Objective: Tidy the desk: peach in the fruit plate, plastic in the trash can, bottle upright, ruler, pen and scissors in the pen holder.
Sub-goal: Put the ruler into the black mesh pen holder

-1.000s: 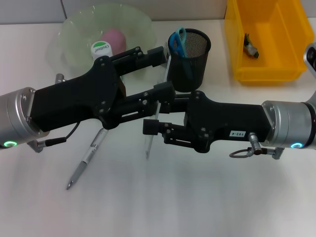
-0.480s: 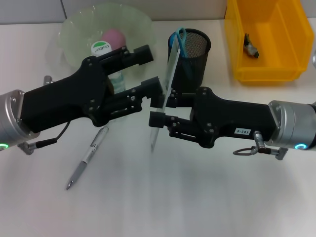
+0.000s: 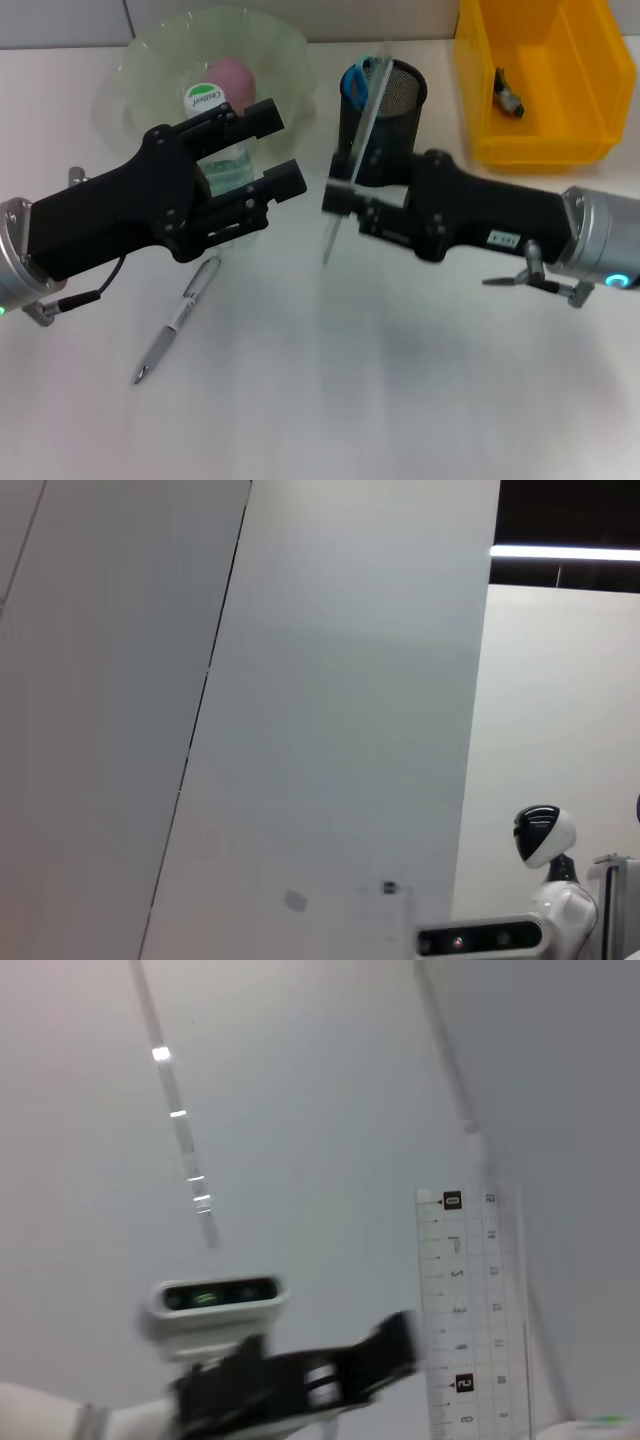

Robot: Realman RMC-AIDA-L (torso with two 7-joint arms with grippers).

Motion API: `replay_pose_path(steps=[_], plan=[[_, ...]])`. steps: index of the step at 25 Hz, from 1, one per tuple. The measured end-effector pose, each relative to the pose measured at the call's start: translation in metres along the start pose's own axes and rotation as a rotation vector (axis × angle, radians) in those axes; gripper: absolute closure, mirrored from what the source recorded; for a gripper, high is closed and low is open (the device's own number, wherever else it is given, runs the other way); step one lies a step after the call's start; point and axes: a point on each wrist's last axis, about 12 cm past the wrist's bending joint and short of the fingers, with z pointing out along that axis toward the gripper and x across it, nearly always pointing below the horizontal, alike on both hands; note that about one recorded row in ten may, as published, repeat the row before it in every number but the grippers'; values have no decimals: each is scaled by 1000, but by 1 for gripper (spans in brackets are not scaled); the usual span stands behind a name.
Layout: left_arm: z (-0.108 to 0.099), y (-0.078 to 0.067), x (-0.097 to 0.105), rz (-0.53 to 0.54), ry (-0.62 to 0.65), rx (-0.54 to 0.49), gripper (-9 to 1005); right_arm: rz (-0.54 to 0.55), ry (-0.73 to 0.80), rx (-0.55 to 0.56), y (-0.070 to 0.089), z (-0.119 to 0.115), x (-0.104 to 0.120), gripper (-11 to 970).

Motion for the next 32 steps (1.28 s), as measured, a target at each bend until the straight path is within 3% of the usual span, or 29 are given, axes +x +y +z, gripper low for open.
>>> replay_pose_path(steps=[9,13,20,32], plan=[[-4,-1,9,11,38,-39,304,-67,-41,227,-22,-20,-9,566],[-3,-3,15,15,42,-39,313,-177,-13,365,-38,-25,-11,566],[-2,-3,17,9,52,-42,315,-278,-44,460,-44,-29,-10,566],[0,0,19,5,57,-54,319,-316,28,532,-53,-24,2,567]])
